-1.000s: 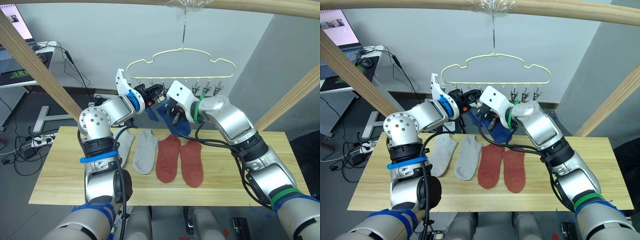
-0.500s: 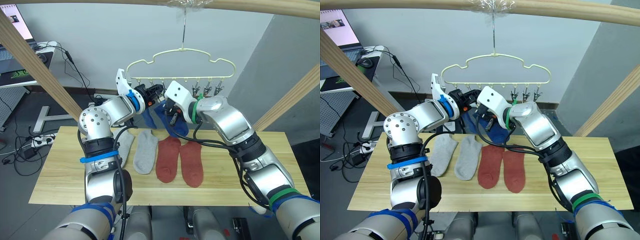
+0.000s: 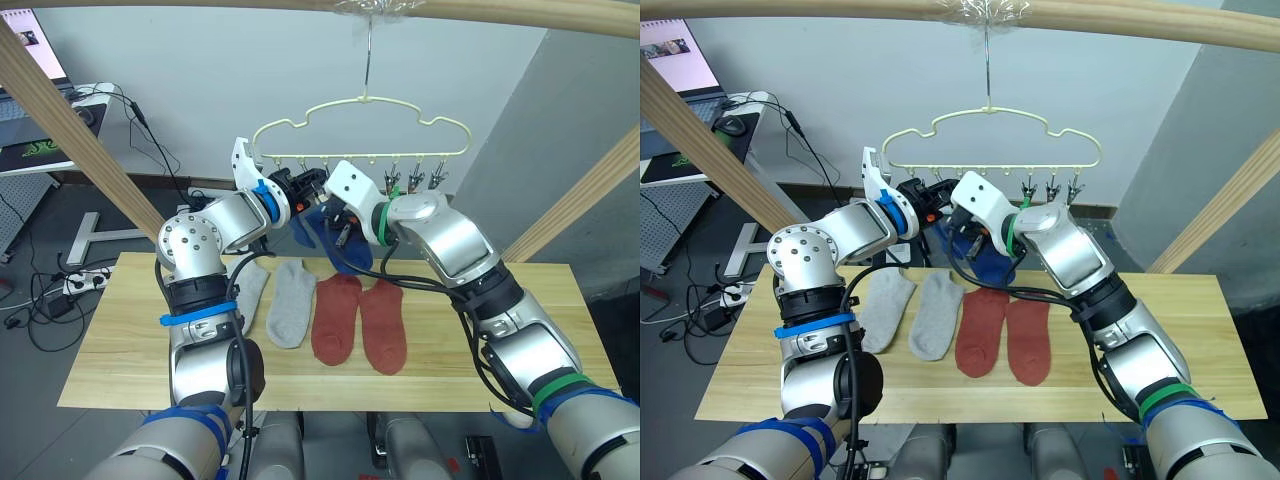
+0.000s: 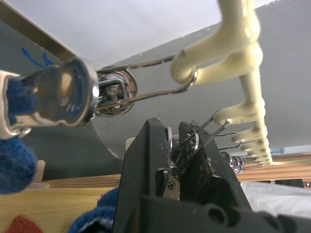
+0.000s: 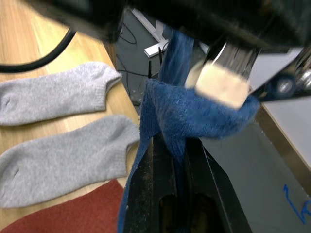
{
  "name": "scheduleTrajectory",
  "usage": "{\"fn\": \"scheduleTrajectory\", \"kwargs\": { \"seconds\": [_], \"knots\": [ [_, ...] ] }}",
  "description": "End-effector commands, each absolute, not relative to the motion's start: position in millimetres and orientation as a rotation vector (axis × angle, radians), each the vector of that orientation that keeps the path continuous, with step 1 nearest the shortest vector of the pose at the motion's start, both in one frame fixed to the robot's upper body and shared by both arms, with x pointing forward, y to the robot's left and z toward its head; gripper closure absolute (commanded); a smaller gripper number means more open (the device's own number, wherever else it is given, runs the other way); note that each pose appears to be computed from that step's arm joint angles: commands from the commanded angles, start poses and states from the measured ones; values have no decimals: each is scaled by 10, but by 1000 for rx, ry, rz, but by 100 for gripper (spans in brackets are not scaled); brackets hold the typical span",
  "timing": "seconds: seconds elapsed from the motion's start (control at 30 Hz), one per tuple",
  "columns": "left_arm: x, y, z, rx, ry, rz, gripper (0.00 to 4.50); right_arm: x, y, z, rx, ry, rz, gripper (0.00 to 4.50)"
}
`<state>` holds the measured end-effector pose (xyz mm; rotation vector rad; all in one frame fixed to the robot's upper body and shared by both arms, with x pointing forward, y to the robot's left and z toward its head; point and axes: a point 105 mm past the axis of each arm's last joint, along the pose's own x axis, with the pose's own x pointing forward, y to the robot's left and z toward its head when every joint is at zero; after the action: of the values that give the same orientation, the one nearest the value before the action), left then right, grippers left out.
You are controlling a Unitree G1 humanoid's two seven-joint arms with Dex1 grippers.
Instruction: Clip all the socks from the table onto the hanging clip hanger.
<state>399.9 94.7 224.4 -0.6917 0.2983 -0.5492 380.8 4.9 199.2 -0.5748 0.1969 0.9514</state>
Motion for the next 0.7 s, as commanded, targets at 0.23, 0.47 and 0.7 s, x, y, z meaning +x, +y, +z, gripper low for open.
{"fn": "scheduleTrajectory", "kwargs": {
  "seconds": [0.23, 0.47, 0.7],
  "knots": [
    [3982, 946, 2335, -673, 262, -559, 420, 3807, 123, 2339, -589, 73, 948, 447],
    [3966, 922, 2333, -667, 260, -575, 420, 3801, 129, 2352, -587, 70, 952, 447],
    [3934, 866, 2335, -666, 259, -616, 255, 3796, 134, 2340, -581, 76, 960, 450]
  ]
}}
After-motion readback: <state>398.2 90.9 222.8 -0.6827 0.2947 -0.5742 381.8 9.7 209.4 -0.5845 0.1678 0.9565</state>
